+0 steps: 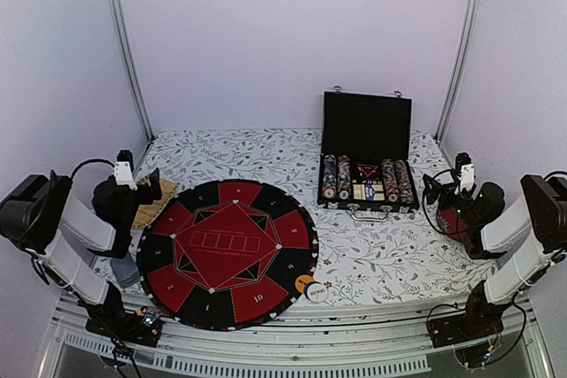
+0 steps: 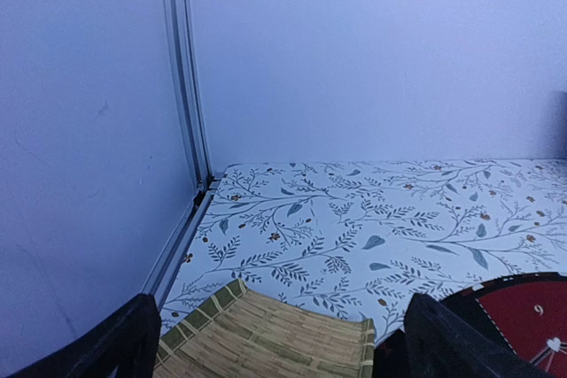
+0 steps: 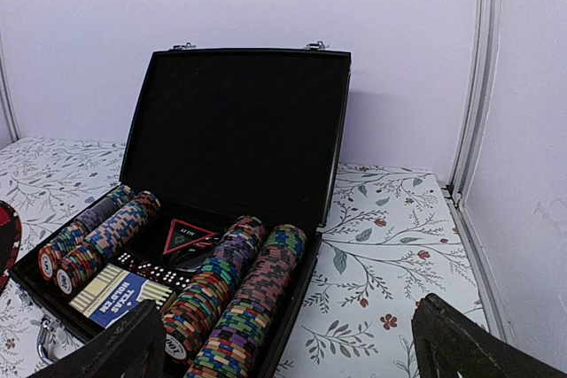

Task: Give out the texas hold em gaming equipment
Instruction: Pick up the dealer button from the big blind area.

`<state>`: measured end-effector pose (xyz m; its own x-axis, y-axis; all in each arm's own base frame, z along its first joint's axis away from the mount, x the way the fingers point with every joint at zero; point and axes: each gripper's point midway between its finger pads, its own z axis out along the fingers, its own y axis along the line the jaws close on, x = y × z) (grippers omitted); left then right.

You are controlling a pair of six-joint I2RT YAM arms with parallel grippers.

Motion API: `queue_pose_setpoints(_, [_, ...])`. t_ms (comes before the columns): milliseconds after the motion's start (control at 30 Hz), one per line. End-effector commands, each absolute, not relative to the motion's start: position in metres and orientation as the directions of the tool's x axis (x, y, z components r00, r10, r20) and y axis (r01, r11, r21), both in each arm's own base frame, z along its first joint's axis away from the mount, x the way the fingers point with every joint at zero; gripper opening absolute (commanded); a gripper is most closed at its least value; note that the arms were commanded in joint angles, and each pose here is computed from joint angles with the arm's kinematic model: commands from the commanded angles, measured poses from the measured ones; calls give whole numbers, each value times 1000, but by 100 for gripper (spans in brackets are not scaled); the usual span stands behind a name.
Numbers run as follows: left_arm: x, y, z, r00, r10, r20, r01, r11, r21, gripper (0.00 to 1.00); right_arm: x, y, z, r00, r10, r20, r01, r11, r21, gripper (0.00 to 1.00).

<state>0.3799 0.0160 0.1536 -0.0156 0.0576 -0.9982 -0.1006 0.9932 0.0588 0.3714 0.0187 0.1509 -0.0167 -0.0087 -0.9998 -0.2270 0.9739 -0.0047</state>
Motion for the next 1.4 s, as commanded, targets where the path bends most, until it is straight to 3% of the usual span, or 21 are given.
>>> queue_pose_setpoints(0, [383, 13, 156, -12, 69, -998, -89, 994, 70, 98, 374, 18, 159, 15, -16, -1000, -231, 973, -19, 99])
queue_pose_setpoints(267, [392, 34, 184, -66, 20, -998, -213, 977, 34, 98, 370, 14, 169, 31, -5, -1000, -204, 979, -11, 99])
queue_pose_setpoints(400, [392, 25, 240, 17, -139, -990, -176, 974, -140, 98, 367, 4, 212, 59, 45, -997, -146, 989, 36, 99])
queue_pose_setpoints(500, [393, -13, 275, 0, -283, -959, -36, 959, -283, 98, 361, 45, 259, 65, 163, -985, -397, 909, 124, 99])
queue_pose_setpoints(667, [382, -114, 311, -214, -295, -931, 260, 902, -346, 98, 360, 116, 275, -239, 261, -936, -612, 708, 353, 100])
queue_pose_setpoints(767, [353, -174, 307, -378, -138, -915, 440, 843, -309, 98, 346, 178, 255, -396, 124, -910, -624, 691, 365, 98])
queue_pose_setpoints(933, [307, -215, 288, -504, 66, -861, 546, 797, -258, 98, 291, 258, 203, -589, -207, -781, -646, 702, 301, 92])
queue_pose_setpoints(1200, [305, -200, 257, -505, 202, -839, 516, 850, -105, 98, 182, 323, 112, -680, -597, -426, -712, 678, 186, 90])
queue_pose_setpoints(1367, [315, -202, 270, -424, 209, -881, 526, 849, -51, 98, 136, 343, 78, -657, -706, -266, -754, 628, 194, 96])
